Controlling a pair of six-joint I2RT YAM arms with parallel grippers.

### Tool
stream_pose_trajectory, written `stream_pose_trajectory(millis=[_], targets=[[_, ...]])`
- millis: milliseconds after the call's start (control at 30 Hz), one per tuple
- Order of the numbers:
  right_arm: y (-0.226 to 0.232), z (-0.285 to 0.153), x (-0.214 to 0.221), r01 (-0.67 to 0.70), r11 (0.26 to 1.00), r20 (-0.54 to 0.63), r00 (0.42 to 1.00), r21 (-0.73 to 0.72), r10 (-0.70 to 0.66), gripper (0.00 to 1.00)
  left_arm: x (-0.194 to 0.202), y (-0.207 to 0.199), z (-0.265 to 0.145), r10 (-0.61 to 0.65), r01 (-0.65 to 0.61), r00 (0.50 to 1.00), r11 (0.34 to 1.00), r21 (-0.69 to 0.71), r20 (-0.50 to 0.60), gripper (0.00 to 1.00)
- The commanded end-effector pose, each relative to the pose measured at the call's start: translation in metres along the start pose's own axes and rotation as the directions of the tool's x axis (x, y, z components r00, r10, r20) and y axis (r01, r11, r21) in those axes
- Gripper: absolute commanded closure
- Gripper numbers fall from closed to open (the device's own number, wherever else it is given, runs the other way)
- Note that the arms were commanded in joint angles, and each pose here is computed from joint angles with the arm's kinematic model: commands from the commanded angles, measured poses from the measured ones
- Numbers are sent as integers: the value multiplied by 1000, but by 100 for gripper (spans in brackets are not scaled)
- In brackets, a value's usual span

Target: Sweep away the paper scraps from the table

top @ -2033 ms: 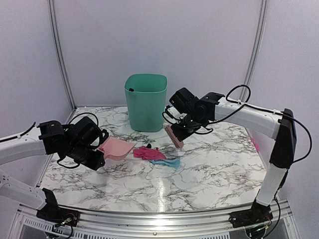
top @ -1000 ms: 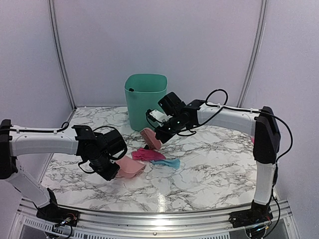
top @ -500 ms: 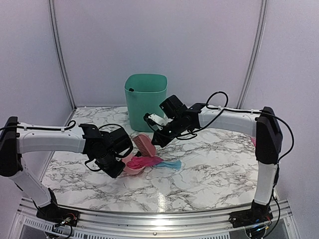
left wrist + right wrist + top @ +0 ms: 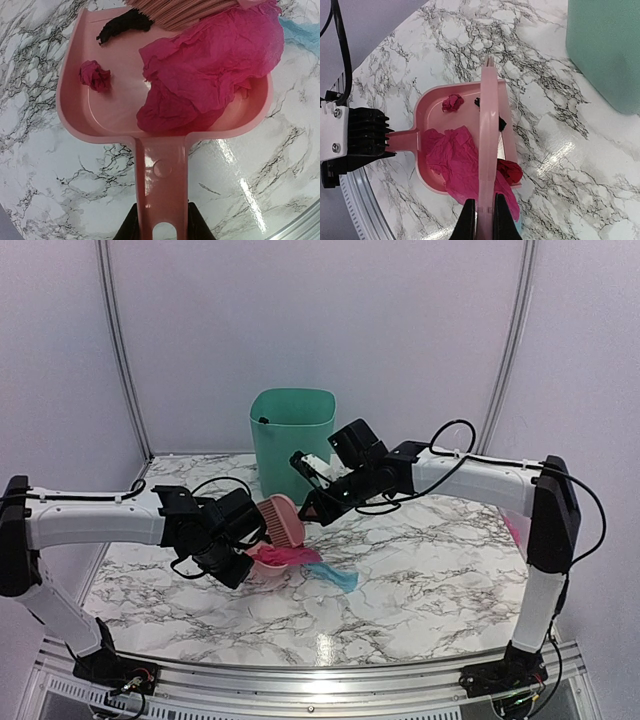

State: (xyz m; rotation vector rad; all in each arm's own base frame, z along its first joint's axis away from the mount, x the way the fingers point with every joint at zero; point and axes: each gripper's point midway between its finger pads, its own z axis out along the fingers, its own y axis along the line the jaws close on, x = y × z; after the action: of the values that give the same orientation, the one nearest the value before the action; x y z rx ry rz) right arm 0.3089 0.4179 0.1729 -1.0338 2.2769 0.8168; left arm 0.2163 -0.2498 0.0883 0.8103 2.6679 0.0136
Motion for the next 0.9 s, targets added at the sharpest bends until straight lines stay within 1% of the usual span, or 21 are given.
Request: stream_pose_trajectory(millis=[0, 100, 267, 433, 533, 667, 800, 867], targets=[[15, -23, -33, 7, 999, 115, 993, -34, -3, 100, -24, 2, -27, -38, 37, 992, 999, 14, 124, 100], [15, -29, -42, 8, 1000, 137, 991, -18, -5, 100, -26, 5, -33, -52, 50, 987, 999, 16, 149, 100], [11, -36, -49, 25, 999, 139, 990, 34, -29, 100, -27, 7, -41, -73, 68, 979, 997, 33, 191, 100], [5, -36, -53, 23, 996, 138, 990, 88, -35, 100, -20, 1, -27, -65, 57, 984, 997, 50, 166, 100], [8, -38, -56, 25, 996, 143, 989, 86, -37, 100, -19, -3, -19, -63, 54, 986, 997, 59, 156, 100], [14, -43, -59, 32, 997, 153, 987, 72, -42, 100, -22, -5, -18, -65, 54, 983, 996, 66, 171, 100], [23, -62, -73, 36, 997, 201, 978, 62, -48, 100, -23, -6, -15, -54, 43, 984, 997, 64, 168, 100], [20, -74, -81, 23, 994, 225, 973, 103, -45, 100, -20, -6, -10, -46, 38, 987, 998, 58, 151, 100]])
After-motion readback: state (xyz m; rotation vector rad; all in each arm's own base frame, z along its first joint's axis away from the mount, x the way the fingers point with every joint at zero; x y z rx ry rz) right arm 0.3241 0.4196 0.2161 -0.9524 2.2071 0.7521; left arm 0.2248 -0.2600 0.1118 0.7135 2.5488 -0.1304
